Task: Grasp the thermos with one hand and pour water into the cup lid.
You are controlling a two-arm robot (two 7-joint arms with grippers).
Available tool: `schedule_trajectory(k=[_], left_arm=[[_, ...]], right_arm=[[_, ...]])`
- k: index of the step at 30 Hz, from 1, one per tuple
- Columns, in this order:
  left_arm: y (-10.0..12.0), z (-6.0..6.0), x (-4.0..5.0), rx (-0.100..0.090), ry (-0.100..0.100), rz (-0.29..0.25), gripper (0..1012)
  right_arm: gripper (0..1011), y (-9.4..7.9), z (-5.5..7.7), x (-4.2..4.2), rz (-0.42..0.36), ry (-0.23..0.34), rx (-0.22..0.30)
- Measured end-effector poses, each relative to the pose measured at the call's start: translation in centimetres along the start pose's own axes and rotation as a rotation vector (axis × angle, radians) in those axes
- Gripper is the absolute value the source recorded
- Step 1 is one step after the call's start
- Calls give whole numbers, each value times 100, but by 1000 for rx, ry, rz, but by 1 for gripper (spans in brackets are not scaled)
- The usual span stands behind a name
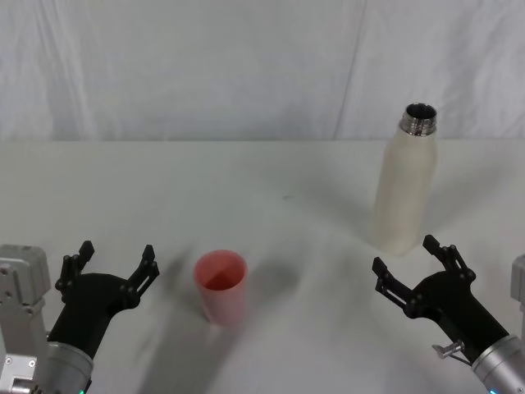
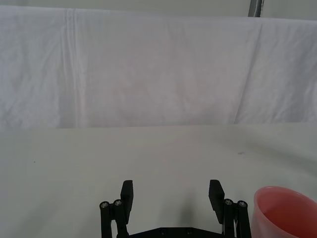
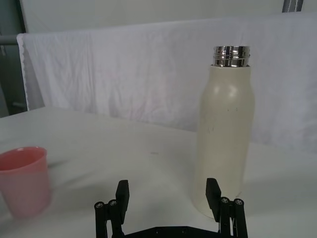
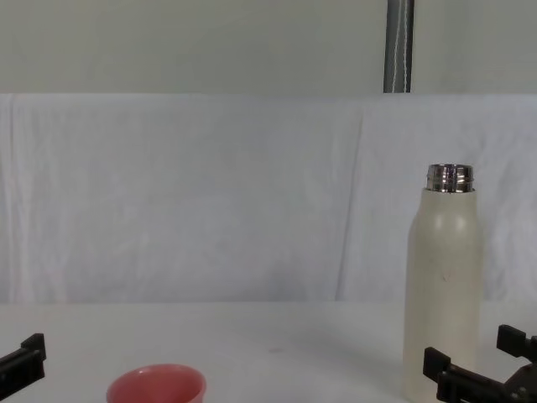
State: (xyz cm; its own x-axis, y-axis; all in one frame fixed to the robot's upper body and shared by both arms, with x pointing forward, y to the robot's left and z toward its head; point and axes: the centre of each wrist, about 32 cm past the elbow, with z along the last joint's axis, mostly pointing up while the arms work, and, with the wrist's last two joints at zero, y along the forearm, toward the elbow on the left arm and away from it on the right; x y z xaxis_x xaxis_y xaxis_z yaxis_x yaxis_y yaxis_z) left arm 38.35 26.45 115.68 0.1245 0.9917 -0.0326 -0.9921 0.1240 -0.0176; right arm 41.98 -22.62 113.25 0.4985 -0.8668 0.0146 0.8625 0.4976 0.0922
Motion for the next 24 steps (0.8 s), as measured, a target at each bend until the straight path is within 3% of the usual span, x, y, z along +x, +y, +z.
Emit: schedule_trajectory(k=[24], left_arm=[[0,0,0,0,0,0,1001]], right_arm=[[1001,-3,-35,-14,8,19,-2]])
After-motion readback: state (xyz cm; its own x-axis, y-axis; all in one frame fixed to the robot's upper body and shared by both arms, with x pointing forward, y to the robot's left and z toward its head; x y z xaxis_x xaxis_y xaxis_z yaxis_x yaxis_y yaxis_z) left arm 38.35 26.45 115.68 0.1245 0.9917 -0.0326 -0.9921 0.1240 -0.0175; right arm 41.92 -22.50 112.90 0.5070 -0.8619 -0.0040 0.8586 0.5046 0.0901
